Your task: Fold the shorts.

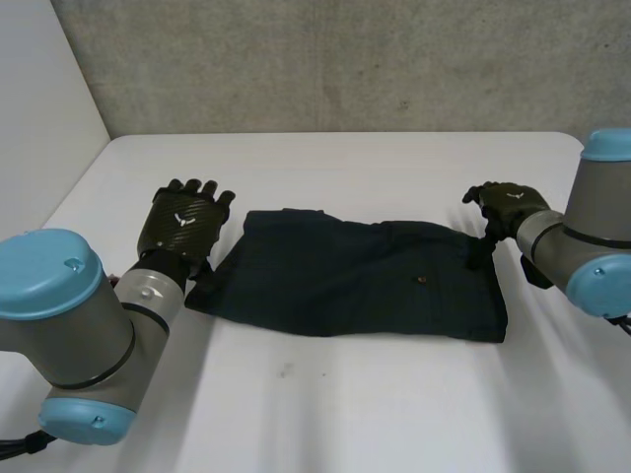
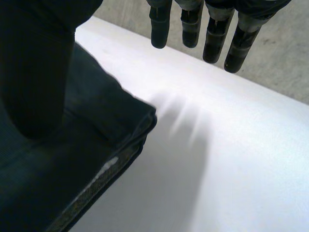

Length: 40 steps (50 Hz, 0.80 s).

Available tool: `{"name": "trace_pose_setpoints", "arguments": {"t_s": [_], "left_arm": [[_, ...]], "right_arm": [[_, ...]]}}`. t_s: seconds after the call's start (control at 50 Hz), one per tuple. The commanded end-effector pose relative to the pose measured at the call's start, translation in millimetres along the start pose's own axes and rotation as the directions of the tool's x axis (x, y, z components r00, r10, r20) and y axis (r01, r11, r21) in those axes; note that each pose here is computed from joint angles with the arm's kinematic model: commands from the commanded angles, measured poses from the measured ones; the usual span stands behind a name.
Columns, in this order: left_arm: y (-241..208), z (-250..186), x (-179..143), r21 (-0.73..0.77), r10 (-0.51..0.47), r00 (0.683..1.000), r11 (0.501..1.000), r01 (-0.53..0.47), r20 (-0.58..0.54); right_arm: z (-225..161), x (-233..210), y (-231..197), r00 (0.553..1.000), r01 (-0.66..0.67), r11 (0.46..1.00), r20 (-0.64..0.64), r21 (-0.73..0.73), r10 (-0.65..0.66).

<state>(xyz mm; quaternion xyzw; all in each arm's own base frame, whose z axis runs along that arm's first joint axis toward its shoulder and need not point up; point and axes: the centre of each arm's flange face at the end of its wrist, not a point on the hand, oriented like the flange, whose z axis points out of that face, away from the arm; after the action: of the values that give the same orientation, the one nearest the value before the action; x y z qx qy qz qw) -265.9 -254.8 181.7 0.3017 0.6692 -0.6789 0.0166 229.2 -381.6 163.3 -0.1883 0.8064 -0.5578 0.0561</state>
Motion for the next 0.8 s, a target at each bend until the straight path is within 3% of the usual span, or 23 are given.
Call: {"name": "trace_pose_setpoints", "arguments": {"t_s": [0.02, 0.12, 0.3, 0.6, 0.8], "left_arm": [[-1.0, -0.9, -0.6, 0.002, 0.0, 1.0, 1.0, 0.0, 0.002], [-0.8, -0.7, -1.1, 0.002, 0.0, 1.0, 1.0, 0.0, 0.003], [-0.3, -1.4, -0.3, 0.001, 0.0, 1.0, 1.0, 0.0, 0.001], [2.0, -2.0, 0.7, -0.005, -0.001, 1.0, 1.0, 0.001, -0.002], [2.3, -2.5, 0.9, 0.0, 0.0, 1.0, 1.0, 0.0, 0.0]], "right_arm": [[-44.1, 2.4, -29.7, 1.0, 0.02, 0.996, -0.003, 0.084, -0.02], [-78.8, -5.3, -31.2, 0.994, 0.1, 0.991, 0.029, 0.086, -0.103], [-114.9, -23.2, 29.6, 0.974, 0.201, 0.978, 0.119, -0.057, -0.193], [-80.9, -26.4, 72.4, 0.972, 0.214, 0.977, 0.106, -0.025, -0.21], [-70.5, -20.6, 69.8, 0.967, 0.243, 0.97, 0.079, -0.018, -0.241]]}}
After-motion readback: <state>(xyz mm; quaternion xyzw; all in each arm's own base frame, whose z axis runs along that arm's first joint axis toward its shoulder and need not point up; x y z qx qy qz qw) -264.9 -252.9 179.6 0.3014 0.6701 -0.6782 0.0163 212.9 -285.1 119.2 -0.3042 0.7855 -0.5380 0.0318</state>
